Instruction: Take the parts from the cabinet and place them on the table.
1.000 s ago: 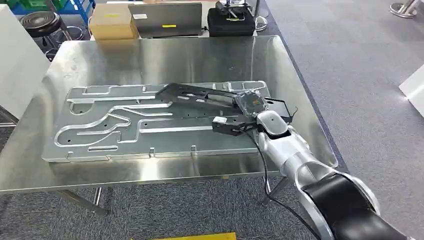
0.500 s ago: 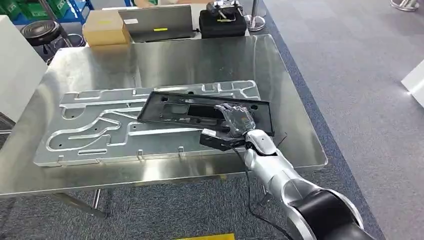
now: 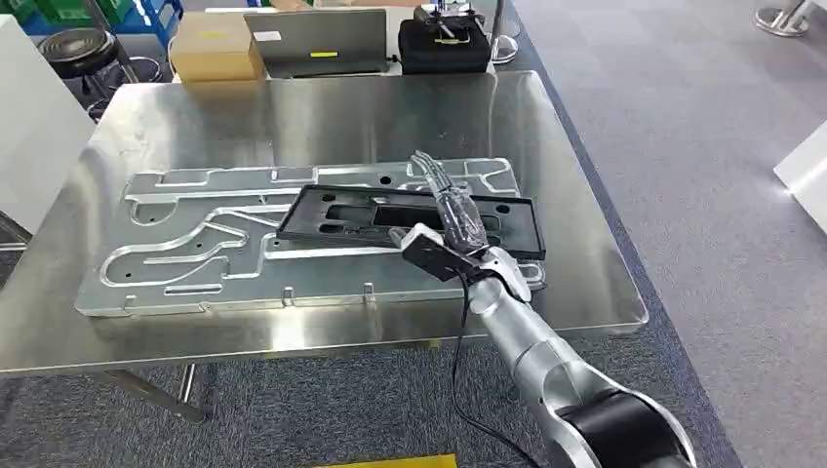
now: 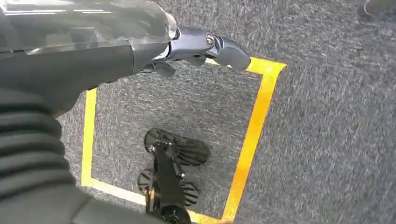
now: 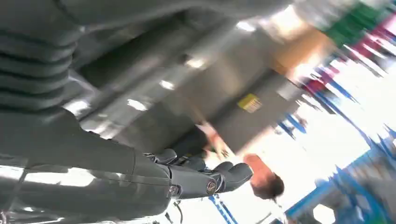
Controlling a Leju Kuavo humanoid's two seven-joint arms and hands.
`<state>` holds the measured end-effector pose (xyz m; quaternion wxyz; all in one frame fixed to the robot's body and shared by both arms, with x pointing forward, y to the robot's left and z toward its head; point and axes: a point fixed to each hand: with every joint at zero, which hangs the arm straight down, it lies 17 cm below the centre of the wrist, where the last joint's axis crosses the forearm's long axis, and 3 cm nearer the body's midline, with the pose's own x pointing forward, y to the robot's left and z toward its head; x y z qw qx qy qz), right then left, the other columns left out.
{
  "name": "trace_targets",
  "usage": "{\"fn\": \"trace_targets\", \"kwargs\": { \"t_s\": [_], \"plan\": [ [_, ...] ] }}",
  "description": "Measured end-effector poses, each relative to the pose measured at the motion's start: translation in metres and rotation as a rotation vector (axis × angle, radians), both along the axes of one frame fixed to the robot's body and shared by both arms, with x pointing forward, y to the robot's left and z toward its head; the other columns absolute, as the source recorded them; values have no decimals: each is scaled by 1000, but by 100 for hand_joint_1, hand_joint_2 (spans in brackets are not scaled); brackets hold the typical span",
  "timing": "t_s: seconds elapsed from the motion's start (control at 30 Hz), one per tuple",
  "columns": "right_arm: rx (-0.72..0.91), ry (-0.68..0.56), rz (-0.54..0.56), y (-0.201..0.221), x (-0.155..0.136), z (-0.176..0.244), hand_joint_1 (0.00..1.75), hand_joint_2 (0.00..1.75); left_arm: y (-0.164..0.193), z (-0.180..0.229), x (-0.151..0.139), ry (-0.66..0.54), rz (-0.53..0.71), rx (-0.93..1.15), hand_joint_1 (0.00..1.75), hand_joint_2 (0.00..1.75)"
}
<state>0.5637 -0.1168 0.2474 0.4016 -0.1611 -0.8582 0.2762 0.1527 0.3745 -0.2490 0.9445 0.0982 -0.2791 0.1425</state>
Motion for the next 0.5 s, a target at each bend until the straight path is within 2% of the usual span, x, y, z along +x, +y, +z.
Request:
{"fn": "trace_targets", "kwargs": {
  "t_s": [0.1, 0.23, 0.37, 0.43, 0.5],
  "plan": [
    [123, -37, -2, -13, -9, 26, 0, 0, -1, 0, -2, -7, 3, -4, 0, 0],
    [202, -129, -11, -36, -15, 66, 0, 0, -4, 1, -2, -21, 12, -12, 0, 0],
    [246, -185, -30, -59, -21, 81, 0, 0, -5, 1, -2, -32, 19, -17, 0, 0],
    [283, -241, -59, -72, -30, 94, 0, 0, -5, 2, 0, -41, 29, -20, 0, 0],
    [341, -327, -131, -101, -48, 111, 0, 0, -3, 2, -1, -43, 48, -22, 0, 0]
  ]
}}
